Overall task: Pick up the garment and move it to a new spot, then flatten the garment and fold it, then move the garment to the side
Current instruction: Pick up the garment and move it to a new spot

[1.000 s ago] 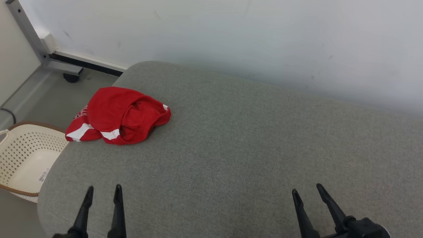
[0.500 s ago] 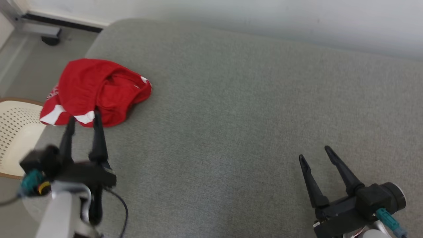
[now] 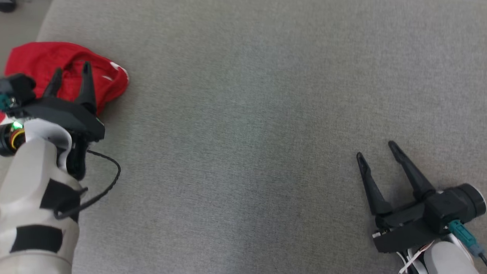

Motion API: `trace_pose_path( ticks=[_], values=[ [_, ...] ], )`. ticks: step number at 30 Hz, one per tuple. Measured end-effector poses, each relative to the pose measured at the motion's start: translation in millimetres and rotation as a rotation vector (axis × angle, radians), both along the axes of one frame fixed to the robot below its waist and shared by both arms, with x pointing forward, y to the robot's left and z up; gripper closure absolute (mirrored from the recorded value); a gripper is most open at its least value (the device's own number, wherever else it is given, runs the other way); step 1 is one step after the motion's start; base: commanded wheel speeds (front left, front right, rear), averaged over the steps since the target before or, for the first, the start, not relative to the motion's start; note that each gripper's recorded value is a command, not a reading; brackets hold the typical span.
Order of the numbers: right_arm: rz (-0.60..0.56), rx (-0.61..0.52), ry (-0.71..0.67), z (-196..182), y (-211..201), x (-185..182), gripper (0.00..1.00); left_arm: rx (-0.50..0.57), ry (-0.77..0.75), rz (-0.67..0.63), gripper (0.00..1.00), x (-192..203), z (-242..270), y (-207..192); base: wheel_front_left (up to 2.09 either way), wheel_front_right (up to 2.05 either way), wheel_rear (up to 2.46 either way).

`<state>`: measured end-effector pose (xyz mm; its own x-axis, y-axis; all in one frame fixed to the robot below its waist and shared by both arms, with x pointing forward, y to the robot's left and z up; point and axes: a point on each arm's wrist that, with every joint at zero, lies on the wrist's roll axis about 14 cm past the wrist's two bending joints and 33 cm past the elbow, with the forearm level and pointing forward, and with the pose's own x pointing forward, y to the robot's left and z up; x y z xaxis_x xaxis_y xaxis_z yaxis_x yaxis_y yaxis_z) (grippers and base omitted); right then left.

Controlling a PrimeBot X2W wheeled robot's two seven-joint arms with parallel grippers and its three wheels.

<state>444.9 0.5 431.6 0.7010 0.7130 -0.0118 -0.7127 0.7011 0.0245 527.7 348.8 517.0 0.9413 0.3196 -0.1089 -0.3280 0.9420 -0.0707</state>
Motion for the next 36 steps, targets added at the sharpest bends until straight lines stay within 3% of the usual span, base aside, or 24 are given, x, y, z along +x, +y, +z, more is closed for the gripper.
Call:
trace_pose_path(
  ticks=[9,23,24,25,36],
  values=[
    [-0.025,0.016,0.013,-14.4,-6.0,17.1,0.00,-0.061,0.258,-0.031,0.00,35.0,-58.8,-10.9,0.00,0.00,0.00],
    [-0.082,0.032,0.020,-21.4,-20.6,28.1,0.00,-0.071,0.418,-0.044,0.00,48.0,-111.6,-16.4,0.00,0.00,0.00],
    [-0.086,0.032,0.020,-21.5,-21.7,28.7,0.00,-0.069,0.423,-0.046,0.60,48.6,-113.4,-16.7,0.00,0.00,0.00],
    [-0.090,0.032,0.019,-21.5,-22.7,29.2,0.00,-0.070,0.424,-0.048,1.00,49.3,-114.8,-17.8,0.00,0.00,0.00],
    [-0.118,0.029,0.003,-11.5,-27.5,30.5,0.00,-0.049,0.250,-0.085,1.00,58.3,-85.0,-26.0,0.00,0.00,0.00]
  ],
)
